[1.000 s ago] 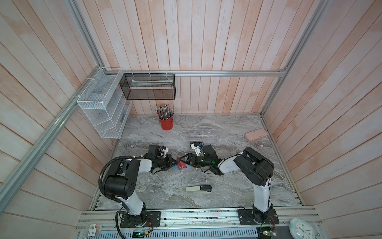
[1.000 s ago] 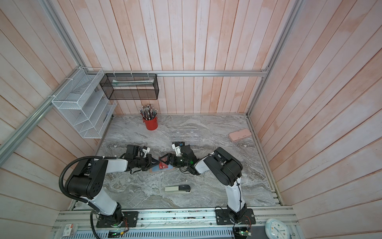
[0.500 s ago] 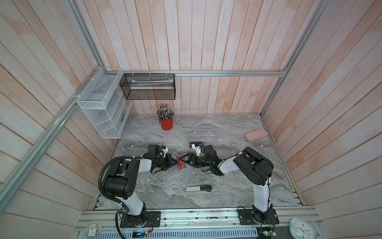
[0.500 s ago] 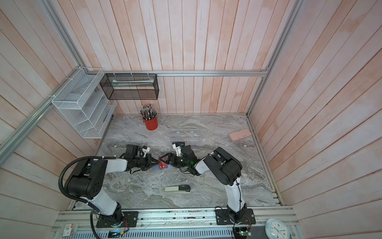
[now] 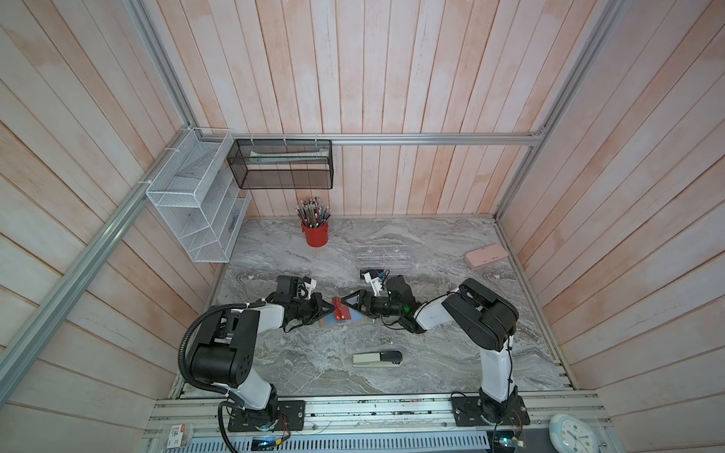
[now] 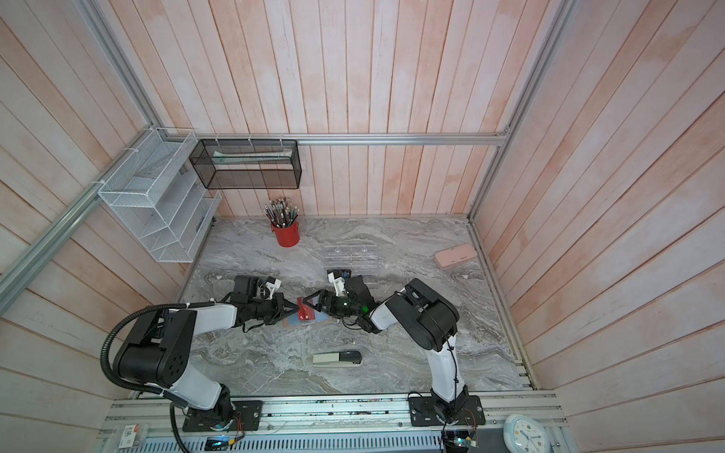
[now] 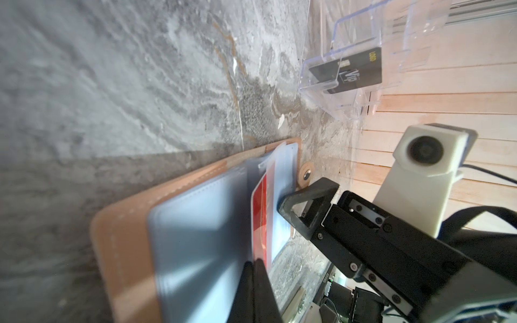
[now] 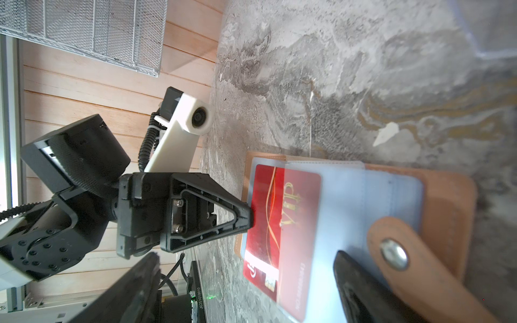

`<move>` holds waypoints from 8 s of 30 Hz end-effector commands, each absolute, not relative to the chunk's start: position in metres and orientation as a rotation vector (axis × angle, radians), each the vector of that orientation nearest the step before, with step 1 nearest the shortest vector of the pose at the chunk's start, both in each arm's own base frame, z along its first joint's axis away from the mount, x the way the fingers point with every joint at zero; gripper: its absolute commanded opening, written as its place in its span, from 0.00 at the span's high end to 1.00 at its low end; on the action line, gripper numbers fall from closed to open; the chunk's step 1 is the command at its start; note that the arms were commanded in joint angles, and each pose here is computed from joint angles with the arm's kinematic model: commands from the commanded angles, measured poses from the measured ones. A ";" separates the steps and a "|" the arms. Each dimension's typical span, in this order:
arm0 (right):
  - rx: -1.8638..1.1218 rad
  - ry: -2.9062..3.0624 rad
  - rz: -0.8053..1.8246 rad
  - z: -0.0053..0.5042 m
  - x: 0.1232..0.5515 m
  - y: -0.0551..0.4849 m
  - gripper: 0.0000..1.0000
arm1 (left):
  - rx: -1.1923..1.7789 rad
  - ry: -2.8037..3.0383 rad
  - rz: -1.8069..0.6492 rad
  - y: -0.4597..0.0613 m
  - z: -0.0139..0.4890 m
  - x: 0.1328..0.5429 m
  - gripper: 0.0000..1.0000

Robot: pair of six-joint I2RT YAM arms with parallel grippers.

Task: Take the credit cards out of the card holder
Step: Take out the credit card from the card slot, then place the credit card in the storage box.

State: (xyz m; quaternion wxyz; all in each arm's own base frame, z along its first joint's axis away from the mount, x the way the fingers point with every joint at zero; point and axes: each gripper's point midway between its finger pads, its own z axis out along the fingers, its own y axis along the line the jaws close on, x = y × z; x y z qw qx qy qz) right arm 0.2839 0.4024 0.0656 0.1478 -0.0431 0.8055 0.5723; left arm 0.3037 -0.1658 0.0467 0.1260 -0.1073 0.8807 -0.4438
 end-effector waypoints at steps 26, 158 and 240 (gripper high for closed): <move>-0.223 2.447 1.424 0.059 0.285 0.389 0.02 | -0.196 2.599 -1.109 -0.154 0.080 0.314 1.00; -0.133 2.348 0.822 0.107 0.342 0.199 0.02 | 1.889 1.661 0.214 -0.309 0.148 0.441 1.00; -0.131 2.328 0.892 0.103 0.336 0.204 0.02 | 1.890 1.677 0.340 -0.293 0.134 0.463 1.00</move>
